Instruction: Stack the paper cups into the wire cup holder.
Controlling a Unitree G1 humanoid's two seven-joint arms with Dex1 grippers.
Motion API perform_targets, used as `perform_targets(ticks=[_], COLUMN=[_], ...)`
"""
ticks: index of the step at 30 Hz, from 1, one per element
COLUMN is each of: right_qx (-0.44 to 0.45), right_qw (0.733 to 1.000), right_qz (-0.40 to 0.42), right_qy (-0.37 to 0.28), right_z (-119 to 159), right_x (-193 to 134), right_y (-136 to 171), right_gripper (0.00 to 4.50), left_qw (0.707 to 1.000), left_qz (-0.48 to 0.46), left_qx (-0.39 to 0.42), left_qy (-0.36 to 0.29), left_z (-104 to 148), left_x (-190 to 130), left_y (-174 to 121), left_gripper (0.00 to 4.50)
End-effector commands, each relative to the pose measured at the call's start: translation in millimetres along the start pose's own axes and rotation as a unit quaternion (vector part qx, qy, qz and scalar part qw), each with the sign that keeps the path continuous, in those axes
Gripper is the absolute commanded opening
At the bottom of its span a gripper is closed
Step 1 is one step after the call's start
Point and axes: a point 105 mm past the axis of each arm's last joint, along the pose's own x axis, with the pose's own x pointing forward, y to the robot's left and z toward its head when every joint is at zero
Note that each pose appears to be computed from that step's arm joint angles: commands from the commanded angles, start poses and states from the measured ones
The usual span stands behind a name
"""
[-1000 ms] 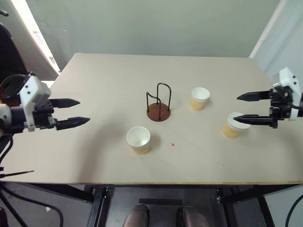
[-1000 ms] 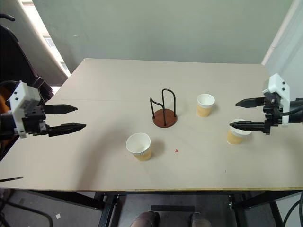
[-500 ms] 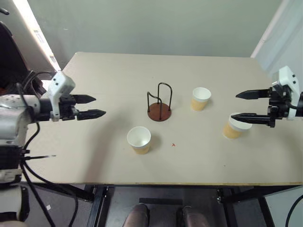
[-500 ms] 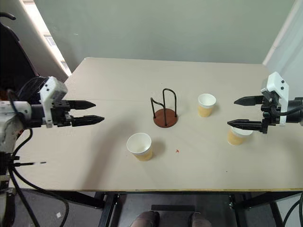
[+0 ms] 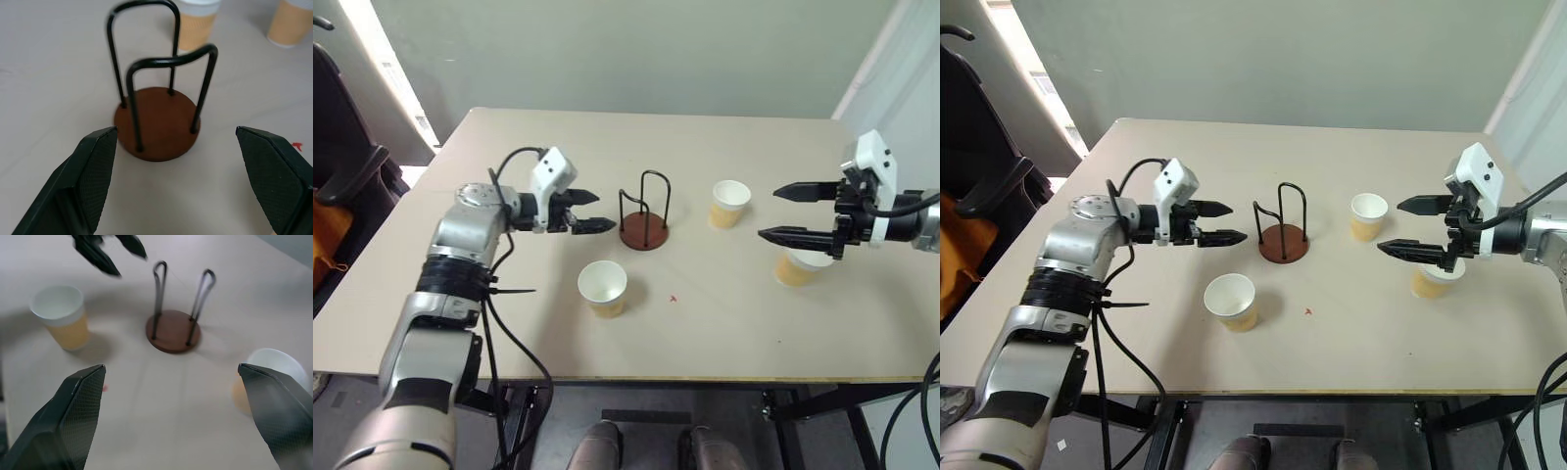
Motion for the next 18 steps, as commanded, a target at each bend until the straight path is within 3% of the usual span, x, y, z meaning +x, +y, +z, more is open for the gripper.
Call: perform_targets(ticks=[1, 9, 12, 18], right_qx=[-0.017, -0.007, -0.005, -0.005], right_qw=[0.999, 0.999, 0.999, 0.999], right_qz=[-0.01, -0.016, -0.019, -0.028], right_qy=[-0.028, -0.029, -0.025, -0.021], right_z=[20, 20, 18, 17], right_x=[-5, -4, -5, -10], right_y=[6, 16, 19, 19], right_gripper=[4.5, 4.5, 4.5, 4.5], left_qw=[1.0, 1.0, 1.0, 1.0], left_qz=[0.015, 0.025, 0.025, 0.026], left_qx=[0.008, 0.004, 0.006, 0.016], left_qy=[-0.023, -0.012, -0.008, -0.005], left_z=[22, 19, 16, 14], left_x=[11, 43, 49, 50], left_y=[9, 11, 9, 10], left_gripper=[4.12, 4.12, 3.53, 1.44])
